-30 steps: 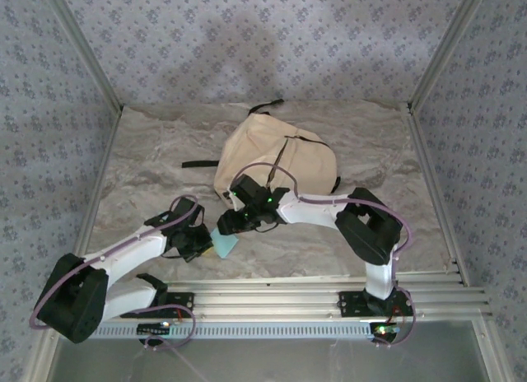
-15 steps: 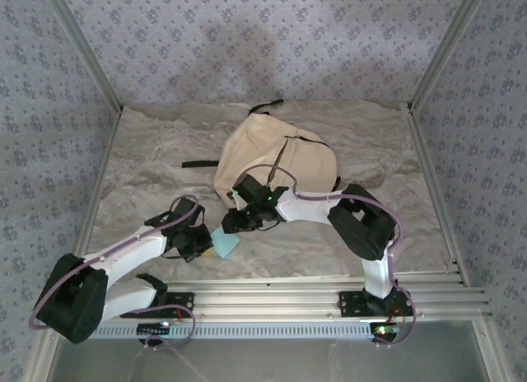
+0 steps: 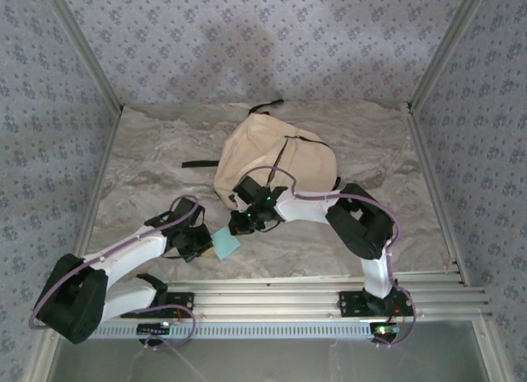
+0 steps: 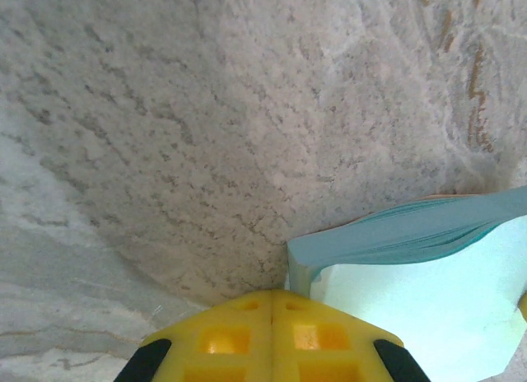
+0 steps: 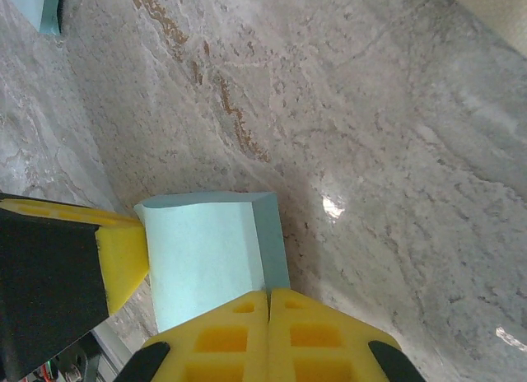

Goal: Pack the student bag

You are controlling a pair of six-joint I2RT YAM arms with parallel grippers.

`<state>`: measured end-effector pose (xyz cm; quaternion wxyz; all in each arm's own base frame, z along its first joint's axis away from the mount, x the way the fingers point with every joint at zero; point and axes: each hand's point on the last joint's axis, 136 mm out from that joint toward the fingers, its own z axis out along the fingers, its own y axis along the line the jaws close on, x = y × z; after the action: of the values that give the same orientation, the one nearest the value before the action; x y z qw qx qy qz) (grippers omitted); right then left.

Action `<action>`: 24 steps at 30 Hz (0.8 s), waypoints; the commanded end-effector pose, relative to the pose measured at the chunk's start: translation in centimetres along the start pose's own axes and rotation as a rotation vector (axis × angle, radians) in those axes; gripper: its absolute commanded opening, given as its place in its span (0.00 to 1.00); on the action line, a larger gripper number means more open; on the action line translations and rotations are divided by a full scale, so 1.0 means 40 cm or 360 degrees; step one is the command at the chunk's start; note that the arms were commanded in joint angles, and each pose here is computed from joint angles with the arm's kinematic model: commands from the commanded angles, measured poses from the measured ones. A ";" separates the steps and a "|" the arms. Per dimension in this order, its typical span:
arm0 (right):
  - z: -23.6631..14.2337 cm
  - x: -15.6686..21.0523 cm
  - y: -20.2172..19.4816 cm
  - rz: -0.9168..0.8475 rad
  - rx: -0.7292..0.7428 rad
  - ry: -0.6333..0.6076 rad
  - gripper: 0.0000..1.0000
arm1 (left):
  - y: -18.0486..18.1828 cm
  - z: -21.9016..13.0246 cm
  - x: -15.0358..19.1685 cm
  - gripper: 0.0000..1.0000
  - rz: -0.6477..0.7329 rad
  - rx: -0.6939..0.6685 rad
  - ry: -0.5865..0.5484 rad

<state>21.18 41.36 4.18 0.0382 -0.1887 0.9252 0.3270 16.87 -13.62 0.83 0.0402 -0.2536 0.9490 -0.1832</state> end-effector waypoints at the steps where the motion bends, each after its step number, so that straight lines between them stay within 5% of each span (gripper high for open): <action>1: -0.022 -0.012 0.077 -0.0079 -0.0130 -0.0024 0.00 | -0.043 0.034 -0.014 0.00 0.0042 0.0129 -0.0055; 6: -0.071 -0.039 0.056 -0.0051 -0.0103 -0.0109 0.00 | -0.050 0.029 -0.018 0.00 0.0063 0.0122 -0.0060; 13: -0.106 -0.072 -0.006 0.0002 -0.0027 -0.0166 0.00 | -0.072 -0.008 -0.039 0.25 0.0121 0.0134 -0.0107; 18: -0.091 -0.057 -0.029 0.0026 0.0027 -0.0128 0.00 | -0.092 -0.026 -0.037 0.30 0.0112 0.0198 -0.0101; 22: -0.078 -0.025 -0.032 -0.0068 0.0114 -0.0076 0.35 | -0.085 -0.021 -0.033 0.15 0.0101 0.0199 -0.0097; 24: -0.065 -0.007 -0.037 -0.0074 0.0152 -0.0034 0.44 | -0.083 -0.012 -0.026 0.10 0.0093 0.0207 -0.0078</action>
<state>23.27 39.46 6.78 0.0805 -0.1891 0.9249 0.3198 18.83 -15.05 2.37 0.0749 -0.2302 0.9448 -0.2210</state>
